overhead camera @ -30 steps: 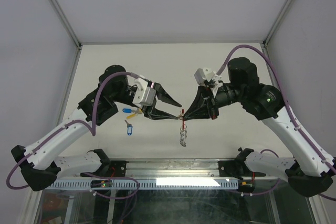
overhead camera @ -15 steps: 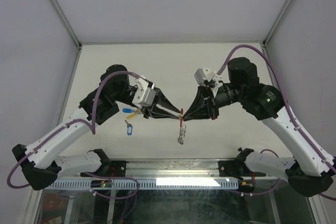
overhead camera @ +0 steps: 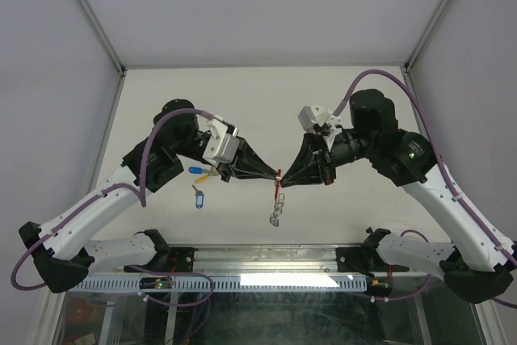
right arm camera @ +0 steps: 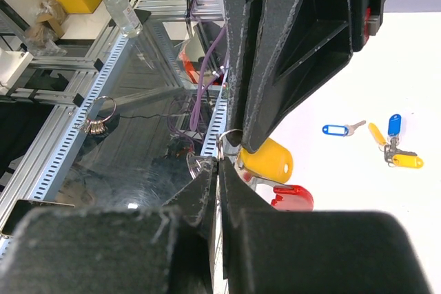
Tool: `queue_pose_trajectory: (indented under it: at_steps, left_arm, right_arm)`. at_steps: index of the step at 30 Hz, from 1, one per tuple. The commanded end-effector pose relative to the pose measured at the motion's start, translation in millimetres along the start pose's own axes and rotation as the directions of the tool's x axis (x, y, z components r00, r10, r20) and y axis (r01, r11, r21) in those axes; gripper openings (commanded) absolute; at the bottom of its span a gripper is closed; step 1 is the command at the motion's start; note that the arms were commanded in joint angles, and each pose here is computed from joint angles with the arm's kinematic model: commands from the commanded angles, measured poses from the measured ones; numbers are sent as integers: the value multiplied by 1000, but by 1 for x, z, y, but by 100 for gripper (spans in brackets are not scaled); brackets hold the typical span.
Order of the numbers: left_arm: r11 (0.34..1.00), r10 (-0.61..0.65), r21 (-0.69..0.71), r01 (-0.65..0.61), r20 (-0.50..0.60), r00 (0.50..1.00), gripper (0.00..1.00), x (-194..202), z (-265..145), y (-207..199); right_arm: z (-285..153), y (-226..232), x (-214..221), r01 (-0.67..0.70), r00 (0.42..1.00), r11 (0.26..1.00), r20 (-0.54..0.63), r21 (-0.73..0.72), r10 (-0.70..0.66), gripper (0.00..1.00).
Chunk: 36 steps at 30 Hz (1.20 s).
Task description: Put the keys on the keyring
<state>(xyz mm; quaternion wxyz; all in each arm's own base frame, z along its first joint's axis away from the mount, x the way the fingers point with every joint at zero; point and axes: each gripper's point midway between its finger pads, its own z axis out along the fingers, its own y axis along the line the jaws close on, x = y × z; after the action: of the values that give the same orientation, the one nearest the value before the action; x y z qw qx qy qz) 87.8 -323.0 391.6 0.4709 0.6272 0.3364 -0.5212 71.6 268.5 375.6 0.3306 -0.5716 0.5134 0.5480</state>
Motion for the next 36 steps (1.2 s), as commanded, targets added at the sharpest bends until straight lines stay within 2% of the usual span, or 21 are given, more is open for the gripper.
queue_pose_trajectory:
  at_steps: [1,3,22,36]
  left_arm:
    - [997,81,-10,-81,51,995,3,-25,1,1]
    - [997,83,-12,-83,52,995,0,-26,0,0]
    - [987,108,-120,-104,29,994,0,-23,-9,7]
    - [982,102,-162,-97,23,994,0,-20,-9,15]
  right_arm:
    - [-2,7,-13,60,997,998,40,-9,-60,0]
    - [-2,6,-13,62,997,998,43,-4,-61,0]
    - [-16,0,-37,96,984,979,131,180,-121,0]
    - [-24,-3,-65,53,938,962,317,267,-139,0]
